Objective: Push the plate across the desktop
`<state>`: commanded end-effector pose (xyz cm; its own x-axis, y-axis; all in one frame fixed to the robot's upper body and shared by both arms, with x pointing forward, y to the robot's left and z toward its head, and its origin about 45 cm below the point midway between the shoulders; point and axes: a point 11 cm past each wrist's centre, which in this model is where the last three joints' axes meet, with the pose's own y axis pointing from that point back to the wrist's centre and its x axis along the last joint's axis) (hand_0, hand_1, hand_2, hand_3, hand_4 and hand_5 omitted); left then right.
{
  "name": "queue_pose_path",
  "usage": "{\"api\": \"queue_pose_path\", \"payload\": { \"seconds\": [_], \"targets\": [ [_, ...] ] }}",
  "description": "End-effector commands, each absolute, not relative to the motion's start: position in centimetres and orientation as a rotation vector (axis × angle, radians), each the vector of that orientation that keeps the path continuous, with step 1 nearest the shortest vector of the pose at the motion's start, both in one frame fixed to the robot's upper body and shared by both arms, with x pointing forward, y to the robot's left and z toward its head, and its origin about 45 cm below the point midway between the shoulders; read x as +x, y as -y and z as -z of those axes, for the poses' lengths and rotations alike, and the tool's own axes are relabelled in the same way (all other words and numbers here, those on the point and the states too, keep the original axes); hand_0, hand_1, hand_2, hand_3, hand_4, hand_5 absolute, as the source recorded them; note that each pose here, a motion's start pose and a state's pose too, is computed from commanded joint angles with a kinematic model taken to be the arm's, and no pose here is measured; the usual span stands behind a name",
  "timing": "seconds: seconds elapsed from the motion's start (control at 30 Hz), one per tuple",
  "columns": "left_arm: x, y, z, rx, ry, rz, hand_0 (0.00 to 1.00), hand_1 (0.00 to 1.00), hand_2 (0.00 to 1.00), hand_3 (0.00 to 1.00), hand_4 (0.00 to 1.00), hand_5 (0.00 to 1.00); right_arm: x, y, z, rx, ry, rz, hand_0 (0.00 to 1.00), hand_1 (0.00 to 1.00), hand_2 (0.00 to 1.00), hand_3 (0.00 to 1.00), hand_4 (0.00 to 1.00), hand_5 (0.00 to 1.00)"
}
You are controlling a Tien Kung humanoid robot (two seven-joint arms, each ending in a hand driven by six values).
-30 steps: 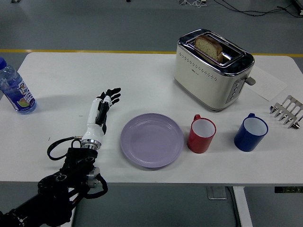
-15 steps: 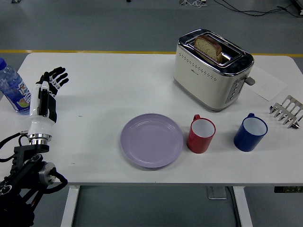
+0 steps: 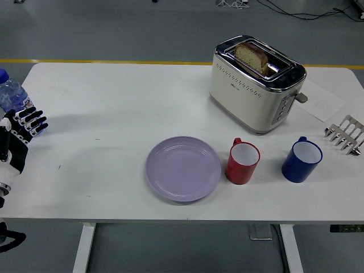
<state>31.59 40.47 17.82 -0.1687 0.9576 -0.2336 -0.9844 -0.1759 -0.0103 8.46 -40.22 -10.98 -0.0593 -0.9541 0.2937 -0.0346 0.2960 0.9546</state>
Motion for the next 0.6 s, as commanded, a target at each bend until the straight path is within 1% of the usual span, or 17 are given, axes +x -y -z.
{"api": "queue_pose_path", "payload": {
  "seconds": [0.33, 0.37, 0.6],
  "targets": [
    [30.9, -41.2, -15.9, -0.203, -0.231, -1.785, 0.634, 0.667, 0.663, 0.608, 0.482, 0.973, 7.9, 40.4, 11.0, 0.975, 1.405, 1.004, 0.616, 0.558, 0.639, 0.593, 0.42, 0.345],
    [30.9, -41.2, -15.8, -0.202, -0.233, -1.786, 0.634, 0.666, 0.662, 0.61, 0.493, 0.988, 7.9, 40.4, 11.0, 0.974, 1.406, 1.004, 0.616, 0.558, 0.635, 0.593, 0.419, 0.341],
    [31.1, -40.6, -15.9, -0.187, -0.21, -1.775, 0.634, 0.666, 0.661, 0.615, 0.503, 0.998, 7.8, 40.6, 11.0, 0.968, 1.424, 1.004, 0.616, 0.559, 0.635, 0.593, 0.42, 0.34]
  ]
}}
